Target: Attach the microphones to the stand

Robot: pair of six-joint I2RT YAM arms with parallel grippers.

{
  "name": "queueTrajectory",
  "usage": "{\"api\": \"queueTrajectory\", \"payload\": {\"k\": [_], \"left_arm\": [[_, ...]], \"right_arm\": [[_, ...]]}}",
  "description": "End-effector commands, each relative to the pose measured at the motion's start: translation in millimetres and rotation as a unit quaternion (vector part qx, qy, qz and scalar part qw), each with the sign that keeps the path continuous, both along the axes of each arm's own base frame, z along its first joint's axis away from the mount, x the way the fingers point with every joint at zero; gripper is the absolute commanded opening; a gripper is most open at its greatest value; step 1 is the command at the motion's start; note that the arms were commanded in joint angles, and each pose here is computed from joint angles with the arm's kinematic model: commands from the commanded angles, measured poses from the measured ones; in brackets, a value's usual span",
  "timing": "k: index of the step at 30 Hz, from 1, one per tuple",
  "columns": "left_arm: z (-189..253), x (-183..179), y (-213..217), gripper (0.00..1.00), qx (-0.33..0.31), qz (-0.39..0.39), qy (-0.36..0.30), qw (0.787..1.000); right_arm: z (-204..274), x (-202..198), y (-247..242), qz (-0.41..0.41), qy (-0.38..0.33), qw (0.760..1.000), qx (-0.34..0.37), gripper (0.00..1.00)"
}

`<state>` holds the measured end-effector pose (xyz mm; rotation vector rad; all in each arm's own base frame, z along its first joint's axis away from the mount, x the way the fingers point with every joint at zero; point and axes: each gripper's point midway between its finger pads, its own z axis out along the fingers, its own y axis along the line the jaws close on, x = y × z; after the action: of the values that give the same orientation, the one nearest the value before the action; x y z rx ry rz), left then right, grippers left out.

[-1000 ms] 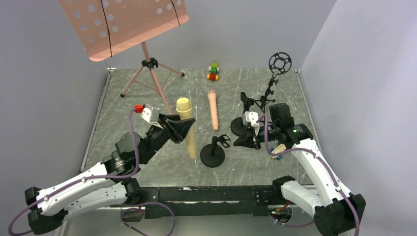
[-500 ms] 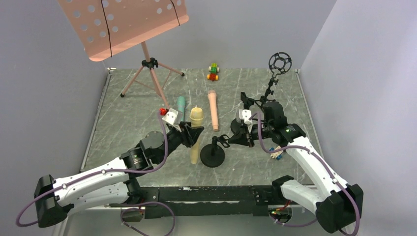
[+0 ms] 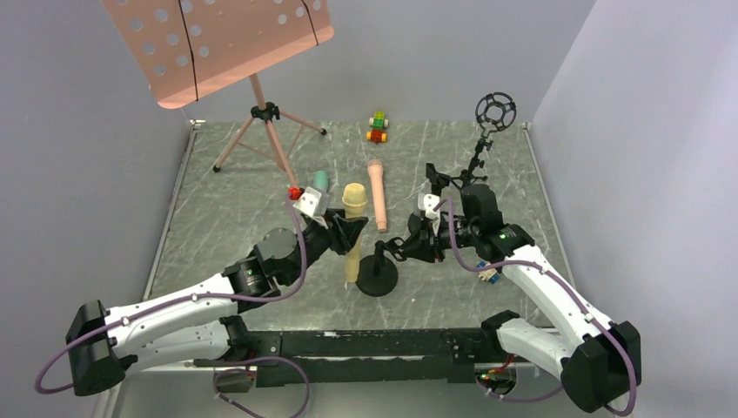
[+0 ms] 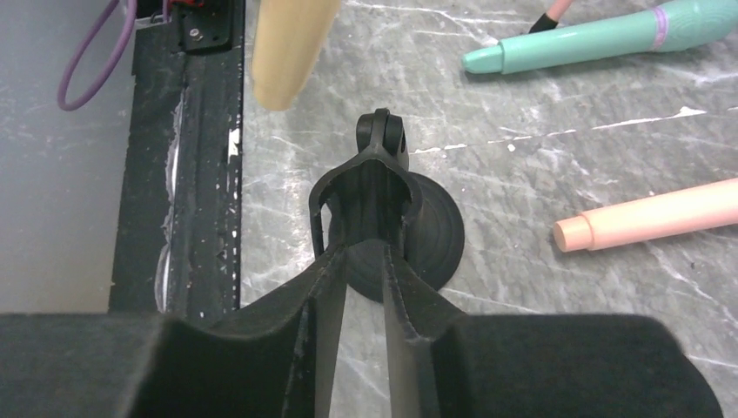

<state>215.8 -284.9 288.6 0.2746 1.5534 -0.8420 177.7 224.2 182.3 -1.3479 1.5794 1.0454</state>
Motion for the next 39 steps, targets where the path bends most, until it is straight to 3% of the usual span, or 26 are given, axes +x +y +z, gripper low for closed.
{"api": "queueTrajectory", "payload": {"k": [1,8,18,22,29,39], "left_arm": [[22,4,-4,0.00,-0.032,0.003,-0.023,0.999],[45,0,4,0.00,-0.046,0.004,-0.041,0.998],[120,0,24,0.00,-0.149,0.033,-0.089,0.984],[140,8,12,0.00,-0.196,0.035,-0.097,0.975],[139,27,-27,0.00,-0.225,0.031,-0.091,0.970],[121,19,-42,0.00,-0.223,0.028,-0.089,0.970]], "right_arm": [[14,8,4,-0.008,-0.026,1.000,0.016,0.39],[10,3,3,-0.001,-0.022,1.000,0.016,0.54],[8,3,4,0.002,-0.021,1.000,0.015,0.57],[8,4,4,0.001,-0.021,1.000,0.015,0.58],[7,2,4,0.003,-0.022,1.000,0.015,0.58],[4,1,4,0.003,-0.017,1.000,0.018,0.58]]}}
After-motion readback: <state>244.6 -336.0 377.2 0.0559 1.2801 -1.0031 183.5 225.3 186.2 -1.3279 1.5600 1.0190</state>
